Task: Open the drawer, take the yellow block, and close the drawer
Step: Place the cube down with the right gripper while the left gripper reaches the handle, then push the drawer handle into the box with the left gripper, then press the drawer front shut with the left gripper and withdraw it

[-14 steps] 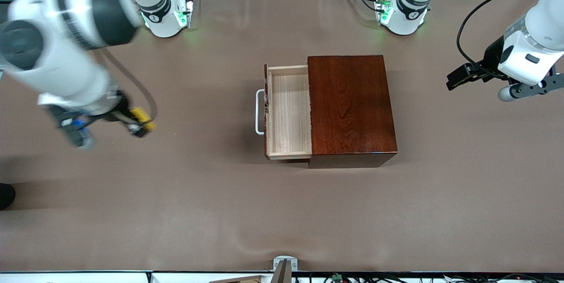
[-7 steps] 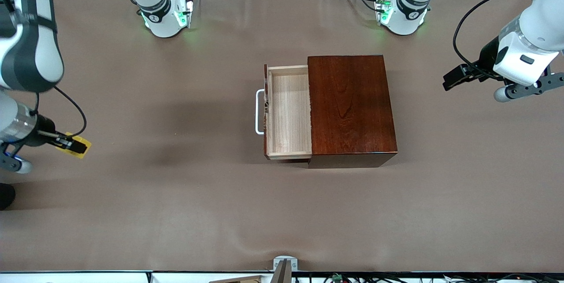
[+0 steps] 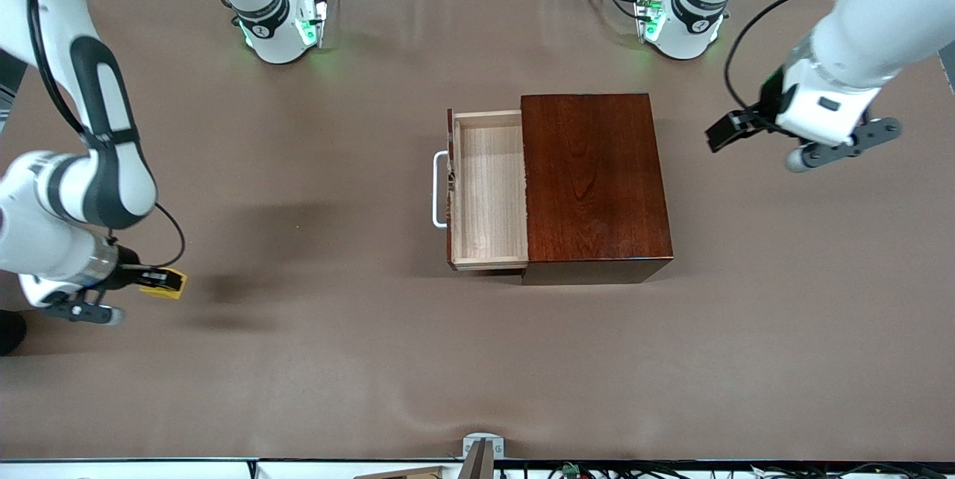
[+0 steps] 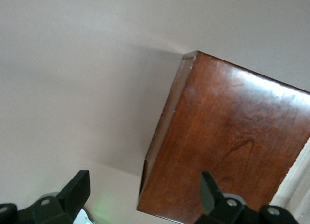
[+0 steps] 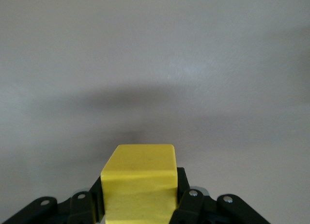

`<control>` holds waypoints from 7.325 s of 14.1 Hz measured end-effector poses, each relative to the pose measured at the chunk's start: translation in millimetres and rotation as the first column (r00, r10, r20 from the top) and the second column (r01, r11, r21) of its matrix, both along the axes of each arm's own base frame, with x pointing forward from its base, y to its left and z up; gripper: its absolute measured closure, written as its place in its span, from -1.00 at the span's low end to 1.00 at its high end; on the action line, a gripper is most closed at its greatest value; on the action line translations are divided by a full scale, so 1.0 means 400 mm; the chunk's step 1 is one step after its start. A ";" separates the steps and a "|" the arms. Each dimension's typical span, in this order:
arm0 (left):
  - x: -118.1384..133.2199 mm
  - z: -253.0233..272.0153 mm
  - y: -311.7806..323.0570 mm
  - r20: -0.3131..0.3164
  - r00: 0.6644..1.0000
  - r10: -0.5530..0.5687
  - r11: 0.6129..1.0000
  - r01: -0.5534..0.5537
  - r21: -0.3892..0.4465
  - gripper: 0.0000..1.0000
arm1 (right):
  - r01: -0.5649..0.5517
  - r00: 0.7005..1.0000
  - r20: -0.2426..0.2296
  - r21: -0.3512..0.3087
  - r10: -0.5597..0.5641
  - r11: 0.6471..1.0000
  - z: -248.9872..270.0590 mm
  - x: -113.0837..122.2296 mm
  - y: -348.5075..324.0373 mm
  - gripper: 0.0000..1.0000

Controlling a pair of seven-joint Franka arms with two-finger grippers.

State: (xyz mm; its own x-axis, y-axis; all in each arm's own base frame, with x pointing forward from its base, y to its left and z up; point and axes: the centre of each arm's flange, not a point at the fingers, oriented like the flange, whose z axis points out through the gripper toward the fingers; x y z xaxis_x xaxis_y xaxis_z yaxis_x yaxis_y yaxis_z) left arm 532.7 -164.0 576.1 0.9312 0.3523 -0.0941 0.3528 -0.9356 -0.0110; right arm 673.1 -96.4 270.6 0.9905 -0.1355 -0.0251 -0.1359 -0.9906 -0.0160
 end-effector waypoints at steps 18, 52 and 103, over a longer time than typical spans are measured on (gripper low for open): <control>-0.139 -0.344 -0.870 0.013 0.860 0.510 0.860 -0.509 -0.043 -1.00 | -0.046 0.997 -0.063 0.035 0.049 0.998 -0.185 -0.007 0.049 -0.55; -0.168 -0.669 -1.095 0.013 0.414 0.910 0.412 -0.901 -0.134 -1.00 | -0.017 0.997 0.074 0.013 0.016 1.000 0.884 -0.280 0.193 -1.00; 0.183 -0.315 -0.525 0.203 0.697 0.688 0.702 -0.710 0.056 -1.00 | 0.001 0.999 0.040 0.006 -0.002 1.000 0.905 -0.296 0.172 -1.00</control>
